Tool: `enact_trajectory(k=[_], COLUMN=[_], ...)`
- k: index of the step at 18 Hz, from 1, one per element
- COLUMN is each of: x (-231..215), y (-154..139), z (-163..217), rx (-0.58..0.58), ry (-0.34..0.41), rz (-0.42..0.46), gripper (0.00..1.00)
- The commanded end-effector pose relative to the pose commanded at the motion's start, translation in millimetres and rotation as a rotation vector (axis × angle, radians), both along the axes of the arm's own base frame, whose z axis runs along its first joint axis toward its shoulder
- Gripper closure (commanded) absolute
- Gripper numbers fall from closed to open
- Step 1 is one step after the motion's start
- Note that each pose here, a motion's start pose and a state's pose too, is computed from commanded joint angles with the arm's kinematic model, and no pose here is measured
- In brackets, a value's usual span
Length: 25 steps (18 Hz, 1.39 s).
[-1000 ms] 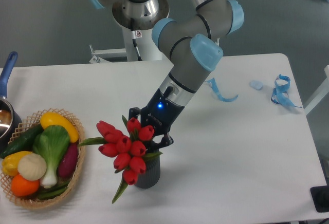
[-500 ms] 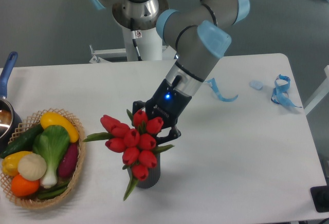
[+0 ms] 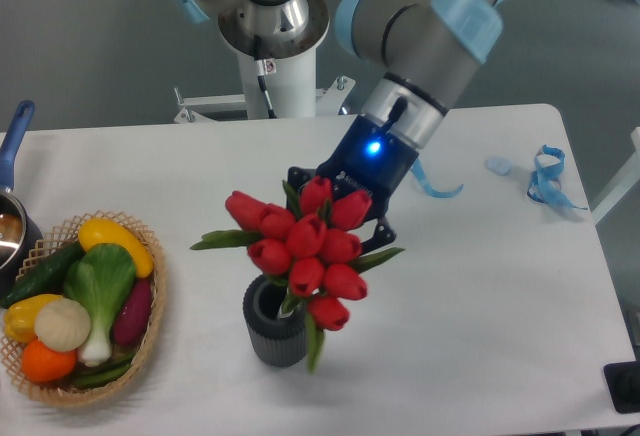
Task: Pick up the flowers from the vase
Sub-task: 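Lift the tulip bouquet straight up out of the grey vase, then carry the held tulips away from the vase toward the blue ribbons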
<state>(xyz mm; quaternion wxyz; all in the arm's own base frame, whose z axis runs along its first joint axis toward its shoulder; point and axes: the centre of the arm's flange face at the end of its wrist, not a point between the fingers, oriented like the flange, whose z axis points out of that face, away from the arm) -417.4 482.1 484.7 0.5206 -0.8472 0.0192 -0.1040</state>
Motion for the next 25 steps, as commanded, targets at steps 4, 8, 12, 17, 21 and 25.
enact_trajectory(k=[4,8,12,17,21,25], x=[1.7,9.2,21.0,40.6,45.4,22.4], y=[-0.8,-4.2,-9.0,-22.1,-26.6,-39.7], z=[4.2,6.1,0.6,4.6,13.5,39.4], rx=[0.0,-0.005,-0.015,-0.021,-0.026,-0.009], ry=[-0.01,-0.011,-0.018,-0.031,-0.048,-0.014], rz=[0.006,0.007,0.004,0.012,0.022,0.075], gripper=[0.74,0.74,0.74,0.74,0.74,0.74])
